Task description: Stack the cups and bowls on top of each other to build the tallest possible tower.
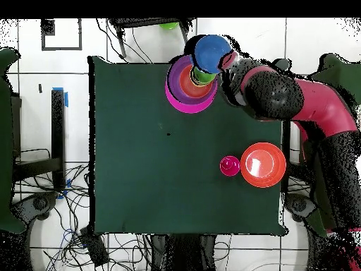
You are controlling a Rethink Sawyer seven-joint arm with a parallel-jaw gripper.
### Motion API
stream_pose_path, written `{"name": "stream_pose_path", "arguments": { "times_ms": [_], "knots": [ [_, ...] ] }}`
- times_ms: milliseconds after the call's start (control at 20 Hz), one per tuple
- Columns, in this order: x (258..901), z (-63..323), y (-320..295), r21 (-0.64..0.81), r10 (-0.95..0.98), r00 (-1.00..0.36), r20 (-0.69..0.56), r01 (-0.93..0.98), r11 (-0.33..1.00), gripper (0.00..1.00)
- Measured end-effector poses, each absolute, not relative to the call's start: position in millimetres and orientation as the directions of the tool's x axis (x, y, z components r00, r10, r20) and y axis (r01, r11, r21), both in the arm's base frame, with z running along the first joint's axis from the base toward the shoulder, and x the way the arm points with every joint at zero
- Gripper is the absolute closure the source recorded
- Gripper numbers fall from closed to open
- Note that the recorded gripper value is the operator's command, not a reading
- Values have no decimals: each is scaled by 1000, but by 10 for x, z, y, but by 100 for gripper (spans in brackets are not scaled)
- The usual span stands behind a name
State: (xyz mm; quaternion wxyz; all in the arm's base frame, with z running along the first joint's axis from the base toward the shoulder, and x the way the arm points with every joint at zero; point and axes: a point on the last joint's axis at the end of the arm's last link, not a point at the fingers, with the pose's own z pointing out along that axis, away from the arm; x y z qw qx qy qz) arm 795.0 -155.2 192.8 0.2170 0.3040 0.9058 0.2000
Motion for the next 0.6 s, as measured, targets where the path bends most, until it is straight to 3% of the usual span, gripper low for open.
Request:
{"name": "stream_pose_path", "arguments": {
  "times_ms": [600],
  "knots": [
    [7937,1916,-1537,494,636,-724,-268,463,736,100]
  ]
}}
